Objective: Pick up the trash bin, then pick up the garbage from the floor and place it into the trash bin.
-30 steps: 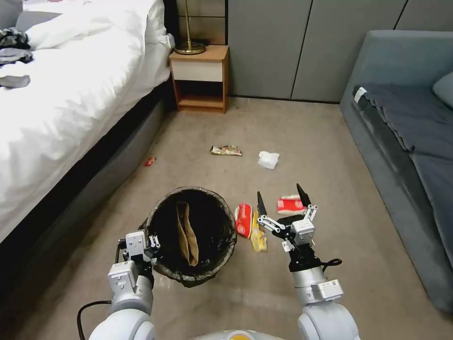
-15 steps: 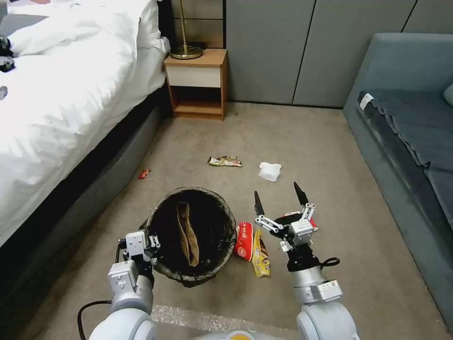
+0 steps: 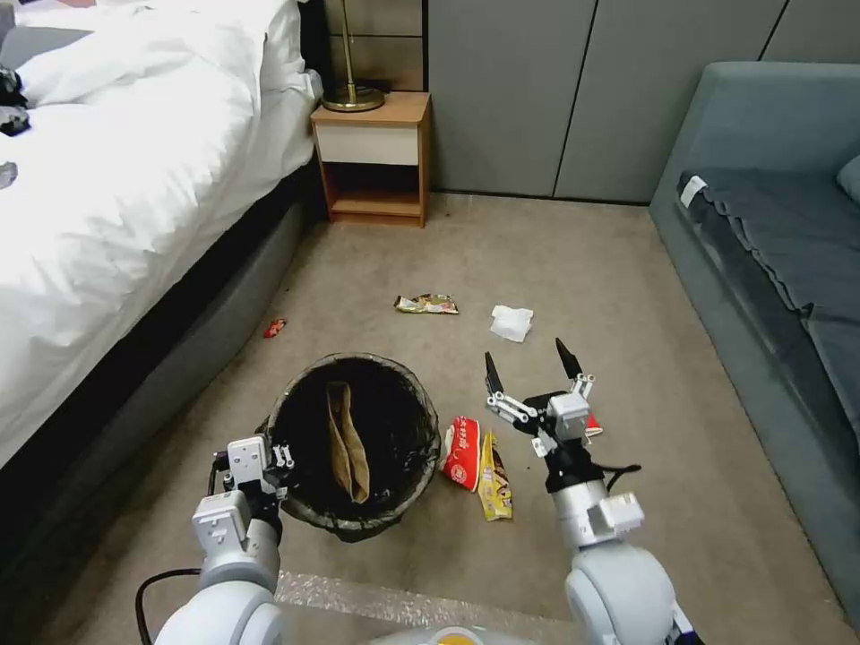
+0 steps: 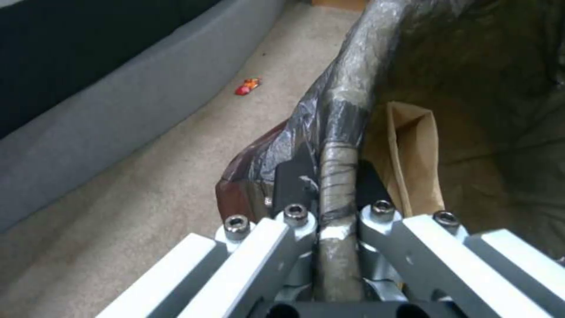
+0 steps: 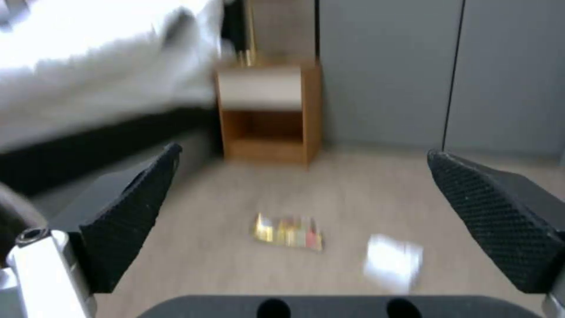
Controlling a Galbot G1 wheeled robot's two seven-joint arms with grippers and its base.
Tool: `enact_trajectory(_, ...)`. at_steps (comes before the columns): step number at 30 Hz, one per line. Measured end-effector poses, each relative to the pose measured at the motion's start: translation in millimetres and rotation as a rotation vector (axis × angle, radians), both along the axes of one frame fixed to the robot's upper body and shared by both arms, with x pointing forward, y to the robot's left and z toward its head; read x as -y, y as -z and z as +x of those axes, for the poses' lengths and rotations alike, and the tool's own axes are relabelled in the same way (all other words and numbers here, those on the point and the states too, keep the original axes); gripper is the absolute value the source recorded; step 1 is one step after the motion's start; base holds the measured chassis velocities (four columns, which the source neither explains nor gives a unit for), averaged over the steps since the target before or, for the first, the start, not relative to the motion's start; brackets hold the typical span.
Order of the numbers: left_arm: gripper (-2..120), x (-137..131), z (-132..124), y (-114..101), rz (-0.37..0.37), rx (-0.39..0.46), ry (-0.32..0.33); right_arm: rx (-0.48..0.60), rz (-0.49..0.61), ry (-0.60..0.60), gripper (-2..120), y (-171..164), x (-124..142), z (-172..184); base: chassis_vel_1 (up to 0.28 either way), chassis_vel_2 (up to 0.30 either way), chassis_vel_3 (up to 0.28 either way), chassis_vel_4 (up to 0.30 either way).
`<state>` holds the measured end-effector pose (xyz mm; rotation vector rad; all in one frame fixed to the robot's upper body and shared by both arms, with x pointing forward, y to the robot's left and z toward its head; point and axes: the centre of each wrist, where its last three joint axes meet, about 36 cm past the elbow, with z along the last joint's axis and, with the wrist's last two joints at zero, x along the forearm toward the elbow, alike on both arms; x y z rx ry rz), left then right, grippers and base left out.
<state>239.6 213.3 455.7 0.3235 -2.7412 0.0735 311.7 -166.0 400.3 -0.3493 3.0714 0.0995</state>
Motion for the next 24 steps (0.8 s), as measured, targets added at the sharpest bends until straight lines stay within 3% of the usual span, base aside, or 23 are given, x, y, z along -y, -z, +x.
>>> enact_trajectory(1,0,0,0,0,0.0,0.0,0.0,0.0,0.0,0.0,100,0,0,0,0.0,0.0,0.0,0.0)
enact_trajectory(3,0,-2,0,-2,-0.004,0.004,-0.004,-0.154,0.017,0.002,100,-1,2,13,0.0,0.0,0.0,0.0)
enact_trajectory(7,0,-5,0,-2,-0.002,0.006,-0.009,-0.259,0.019,-0.009,100,2,6,25,0.0,0.0,0.0,0.0)
enact_trajectory(13,0,-6,3,-4,-0.003,0.016,-0.014,-0.536,-0.089,-0.098,100,27,26,52,0.0,0.0,0.0,0.0)
enact_trajectory(24,0,-2,6,-1,-0.011,0.015,-0.005,-0.735,-0.18,-0.109,100,58,42,72,0.0,0.0,0.0,0.0)
